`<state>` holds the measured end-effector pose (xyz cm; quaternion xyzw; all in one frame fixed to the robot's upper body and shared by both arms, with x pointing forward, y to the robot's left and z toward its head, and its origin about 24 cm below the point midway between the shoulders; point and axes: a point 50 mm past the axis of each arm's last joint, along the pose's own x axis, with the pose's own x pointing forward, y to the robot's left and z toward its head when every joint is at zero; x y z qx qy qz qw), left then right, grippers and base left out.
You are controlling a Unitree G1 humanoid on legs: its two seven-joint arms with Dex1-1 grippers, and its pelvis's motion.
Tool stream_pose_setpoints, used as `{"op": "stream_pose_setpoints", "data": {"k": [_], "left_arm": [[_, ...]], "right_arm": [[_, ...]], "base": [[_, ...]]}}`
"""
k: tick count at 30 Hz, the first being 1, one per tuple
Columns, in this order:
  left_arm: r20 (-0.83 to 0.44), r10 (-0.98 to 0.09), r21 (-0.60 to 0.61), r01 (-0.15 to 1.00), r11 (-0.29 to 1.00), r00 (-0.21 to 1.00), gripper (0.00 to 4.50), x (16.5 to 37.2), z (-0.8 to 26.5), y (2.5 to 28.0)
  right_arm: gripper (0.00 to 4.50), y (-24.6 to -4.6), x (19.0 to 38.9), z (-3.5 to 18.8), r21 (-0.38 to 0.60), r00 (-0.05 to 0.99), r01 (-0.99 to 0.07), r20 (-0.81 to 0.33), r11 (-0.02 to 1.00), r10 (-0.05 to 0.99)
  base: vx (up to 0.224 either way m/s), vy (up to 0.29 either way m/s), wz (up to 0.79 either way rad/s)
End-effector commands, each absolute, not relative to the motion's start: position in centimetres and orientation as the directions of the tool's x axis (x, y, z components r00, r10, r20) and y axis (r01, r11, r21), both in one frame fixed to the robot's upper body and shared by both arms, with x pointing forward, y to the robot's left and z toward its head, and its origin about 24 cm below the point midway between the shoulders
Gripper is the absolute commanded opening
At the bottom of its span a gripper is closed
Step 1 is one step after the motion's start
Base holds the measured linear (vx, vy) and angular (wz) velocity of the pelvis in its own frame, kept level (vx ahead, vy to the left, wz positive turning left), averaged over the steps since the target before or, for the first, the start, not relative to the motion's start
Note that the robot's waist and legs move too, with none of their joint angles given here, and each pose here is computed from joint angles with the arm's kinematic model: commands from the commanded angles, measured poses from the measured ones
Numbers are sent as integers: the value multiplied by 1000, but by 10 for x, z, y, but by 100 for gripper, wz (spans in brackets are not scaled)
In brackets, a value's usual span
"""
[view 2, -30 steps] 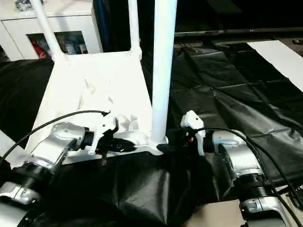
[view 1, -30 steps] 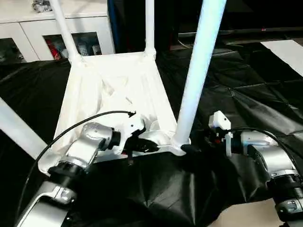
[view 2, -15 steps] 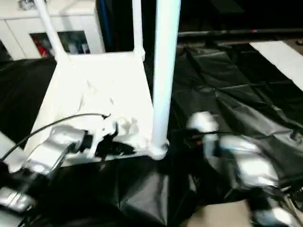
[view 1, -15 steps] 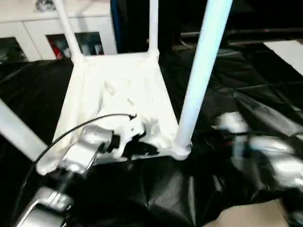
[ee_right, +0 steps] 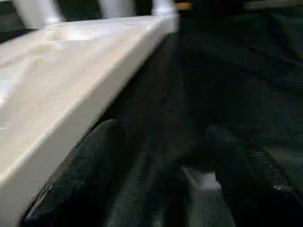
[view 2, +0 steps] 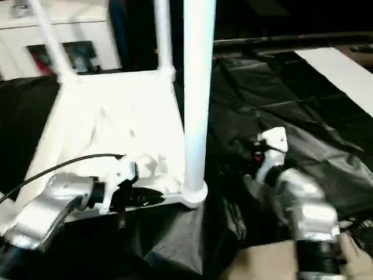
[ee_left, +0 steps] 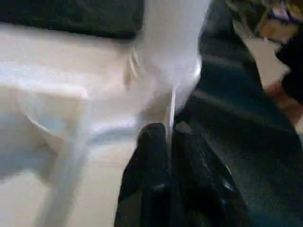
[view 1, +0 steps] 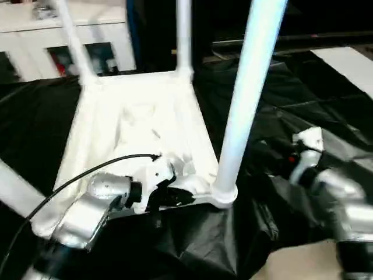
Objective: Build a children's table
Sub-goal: Rotate leg to tighten
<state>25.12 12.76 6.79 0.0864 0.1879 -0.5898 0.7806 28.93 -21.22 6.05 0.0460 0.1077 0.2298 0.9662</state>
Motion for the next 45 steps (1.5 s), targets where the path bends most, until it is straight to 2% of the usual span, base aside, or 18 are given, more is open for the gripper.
{"op": "stream_pose_setpoints", "data": {"k": [1,2,5,7,10,11,12,14,16,17,18,21,23,24,28,31,35,45], "left_arm": [[-365,-885,-54,943,329,288,69,251,81,135],[-357,-874,-46,929,368,329,88,248,83,138],[-333,-864,-53,908,416,377,97,245,87,141],[-332,-862,-51,905,423,384,131,242,88,143],[-314,-828,-23,868,496,465,139,242,88,148],[-270,-774,9,806,592,572,150,249,89,153],[-196,-673,52,693,719,713,169,263,90,159],[-131,-573,51,583,811,809,181,274,92,165],[-114,-545,34,552,833,830,196,277,92,166],[-94,-358,-8,359,933,929,207,283,87,172],[-89,-304,-6,305,952,948,215,283,87,174],[-66,-303,11,304,953,951,226,280,88,172],[-41,-306,55,307,950,951,226,271,85,166],[-46,-305,52,307,950,951,226,268,82,165],[-58,-243,82,247,965,968,226,261,74,163],[-53,-221,86,225,971,974,226,255,70,162],[-63,-191,10,192,981,980,226,248,64,168],[-24,-208,49,209,977,978,226,225,63,175]], "right_arm": [[323,-210,289,65,123,895,-392,-178,912,409],[323,-204,286,65,132,907,-369,-167,920,388],[323,-197,281,65,132,914,-355,-160,926,373],[323,-192,278,64,123,912,-362,-160,924,379],[323,-186,274,62,97,912,-363,-168,927,375],[323,-183,272,62,86,916,-353,-168,932,363],[349,-182,272,62,87,924,-339,-157,937,349],[355,-180,272,63,89,929,-333,-142,939,343],[373,-179,272,64,88,929,-334,-136,938,344],[386,-175,272,66,36,946,-299,-122,954,301],[396,-174,272,66,15,950,-287,-119,958,287],[402,-174,273,65,-7,956,-263,-133,965,260],[402,-173,275,62,-120,962,-251,-140,961,234],[402,-172,275,61,-136,959,-266,-141,954,247],[402,-167,274,62,-122,948,-303,-137,945,287],[402,-170,273,62,-78,959,-269,-119,960,259],[402,-176,271,59,4,971,-210,-117,978,209],[402,-182,263,50,37,976,-170,-129,985,173]], "base": [[0,0,0],[0,0,0],[0,0,0],[0,0,0],[0,0,0],[0,0,0],[0,0,0],[0,0,0],[0,0,0],[0,0,0],[0,0,0],[0,0,0],[0,0,0],[0,0,0],[0,-15,21],[31,-83,54],[23,-208,54],[-11,-119,2]]}}
